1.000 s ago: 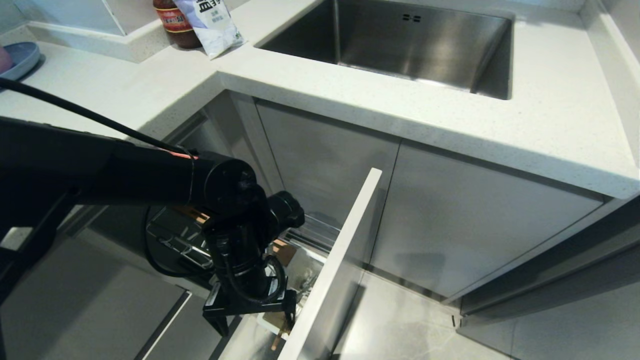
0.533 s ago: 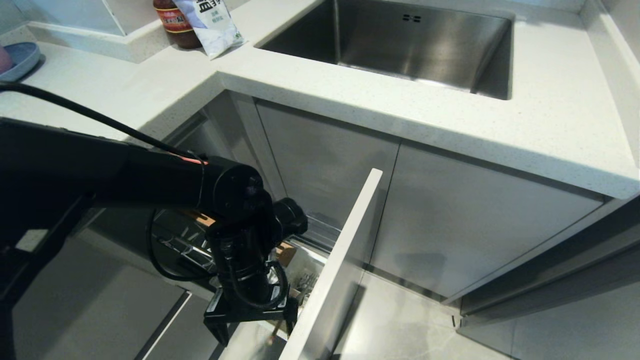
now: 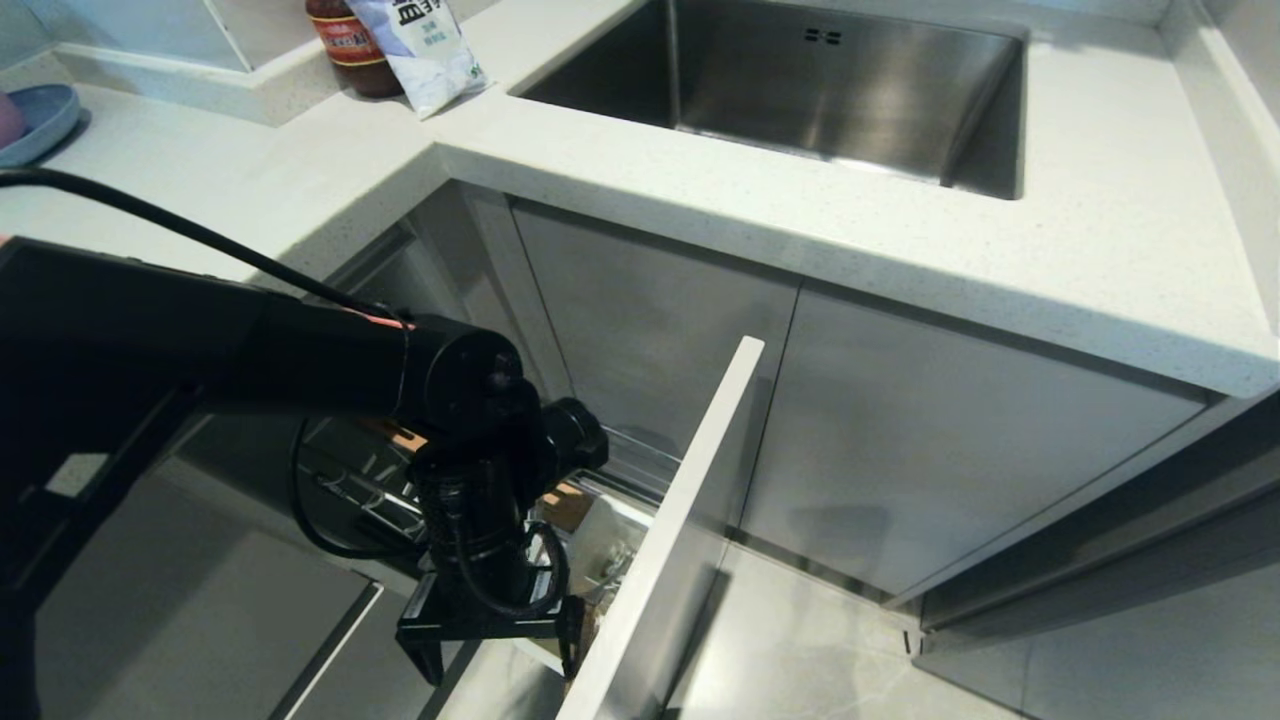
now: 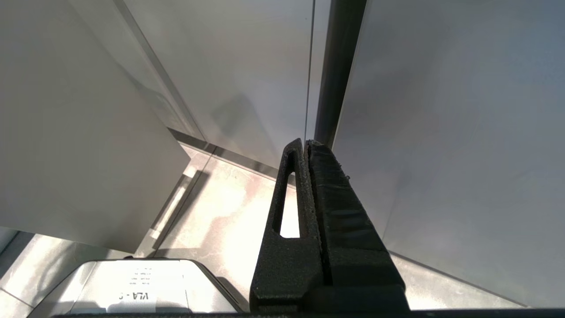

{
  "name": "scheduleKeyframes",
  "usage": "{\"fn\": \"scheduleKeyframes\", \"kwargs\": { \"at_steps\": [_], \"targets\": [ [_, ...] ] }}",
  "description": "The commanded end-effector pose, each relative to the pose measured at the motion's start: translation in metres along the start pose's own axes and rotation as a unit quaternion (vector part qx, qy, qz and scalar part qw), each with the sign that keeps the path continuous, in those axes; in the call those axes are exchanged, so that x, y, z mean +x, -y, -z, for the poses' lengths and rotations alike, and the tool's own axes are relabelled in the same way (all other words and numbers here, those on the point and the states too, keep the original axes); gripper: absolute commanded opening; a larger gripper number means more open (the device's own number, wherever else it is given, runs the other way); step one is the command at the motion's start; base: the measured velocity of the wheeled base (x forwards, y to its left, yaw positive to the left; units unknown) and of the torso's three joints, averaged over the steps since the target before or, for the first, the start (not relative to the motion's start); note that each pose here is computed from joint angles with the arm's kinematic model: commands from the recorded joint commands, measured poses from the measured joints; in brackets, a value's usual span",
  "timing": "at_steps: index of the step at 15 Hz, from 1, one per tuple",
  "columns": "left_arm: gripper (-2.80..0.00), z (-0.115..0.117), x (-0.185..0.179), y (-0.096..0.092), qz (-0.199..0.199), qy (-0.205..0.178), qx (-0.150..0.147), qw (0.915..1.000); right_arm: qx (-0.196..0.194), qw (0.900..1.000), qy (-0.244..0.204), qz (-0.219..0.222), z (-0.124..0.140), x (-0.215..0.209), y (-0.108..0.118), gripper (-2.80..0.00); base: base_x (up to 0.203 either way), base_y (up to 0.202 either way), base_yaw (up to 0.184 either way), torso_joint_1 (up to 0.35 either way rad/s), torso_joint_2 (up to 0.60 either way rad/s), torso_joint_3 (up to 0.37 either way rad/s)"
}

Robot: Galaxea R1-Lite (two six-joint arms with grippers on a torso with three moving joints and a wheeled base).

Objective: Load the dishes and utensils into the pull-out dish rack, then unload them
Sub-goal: Take the chopsticks out of the cupboard

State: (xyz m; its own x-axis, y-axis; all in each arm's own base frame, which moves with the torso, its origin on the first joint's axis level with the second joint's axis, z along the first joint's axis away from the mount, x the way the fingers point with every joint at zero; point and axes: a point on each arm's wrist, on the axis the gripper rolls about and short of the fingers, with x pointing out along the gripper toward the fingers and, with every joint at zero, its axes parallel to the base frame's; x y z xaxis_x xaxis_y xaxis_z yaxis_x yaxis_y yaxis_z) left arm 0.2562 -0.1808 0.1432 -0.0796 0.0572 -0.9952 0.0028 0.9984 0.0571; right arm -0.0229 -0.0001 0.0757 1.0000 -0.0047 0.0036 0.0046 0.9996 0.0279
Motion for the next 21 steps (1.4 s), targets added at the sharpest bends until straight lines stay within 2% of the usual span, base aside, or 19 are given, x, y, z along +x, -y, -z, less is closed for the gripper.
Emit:
{"fn": "scheduleKeyframes", "kwargs": {
  "at_steps": [1, 8, 10, 16, 19, 21],
  "targets": [
    [0.00, -0.001, -0.001, -0.003, -0.002, 0.000, -0.007, 1.0000, 0.001, 1.000, 0.000, 0.000, 0.000, 0.000, 0.000, -2.80, 0.000, 0.000, 0.000, 0.000, 0.00, 0.000],
    [0.00, -0.004, 0.000, -0.009, -0.017, 0.004, -0.013, 0.9998, 0.000, 1.000, 0.001, 0.000, 0.000, 0.000, 0.000, -2.80, 0.000, 0.000, 0.000, 0.000, 0.00, 0.000],
    [0.00, -0.004, 0.000, -0.012, -0.024, -0.004, -0.002, 0.9997, 0.000, 1.000, 0.001, 0.000, 0.000, 0.000, 0.000, -2.80, 0.000, 0.000, 0.000, 0.000, 0.00, 0.000],
    [0.00, -0.014, -0.003, -0.031, -0.070, 0.029, -0.030, 0.9967, 0.000, 1.000, 0.000, 0.000, 0.000, 0.000, 0.000, -2.80, 0.000, 0.000, 0.000, 0.000, 0.00, 0.000],
    [0.00, -0.009, -0.010, -0.033, -0.065, 0.037, -0.028, 0.9968, 0.000, 1.000, 0.000, 0.000, 0.000, 0.000, 0.000, -2.80, 0.000, 0.000, 0.000, 0.000, 0.00, 0.000],
    [0.00, -0.004, -0.011, -0.028, -0.063, 0.031, -0.017, 0.9974, 0.000, 1.000, 0.000, 0.000, 0.000, 0.000, 0.000, -2.80, 0.000, 0.000, 0.000, 0.000, 0.00, 0.000]
  ]
}}
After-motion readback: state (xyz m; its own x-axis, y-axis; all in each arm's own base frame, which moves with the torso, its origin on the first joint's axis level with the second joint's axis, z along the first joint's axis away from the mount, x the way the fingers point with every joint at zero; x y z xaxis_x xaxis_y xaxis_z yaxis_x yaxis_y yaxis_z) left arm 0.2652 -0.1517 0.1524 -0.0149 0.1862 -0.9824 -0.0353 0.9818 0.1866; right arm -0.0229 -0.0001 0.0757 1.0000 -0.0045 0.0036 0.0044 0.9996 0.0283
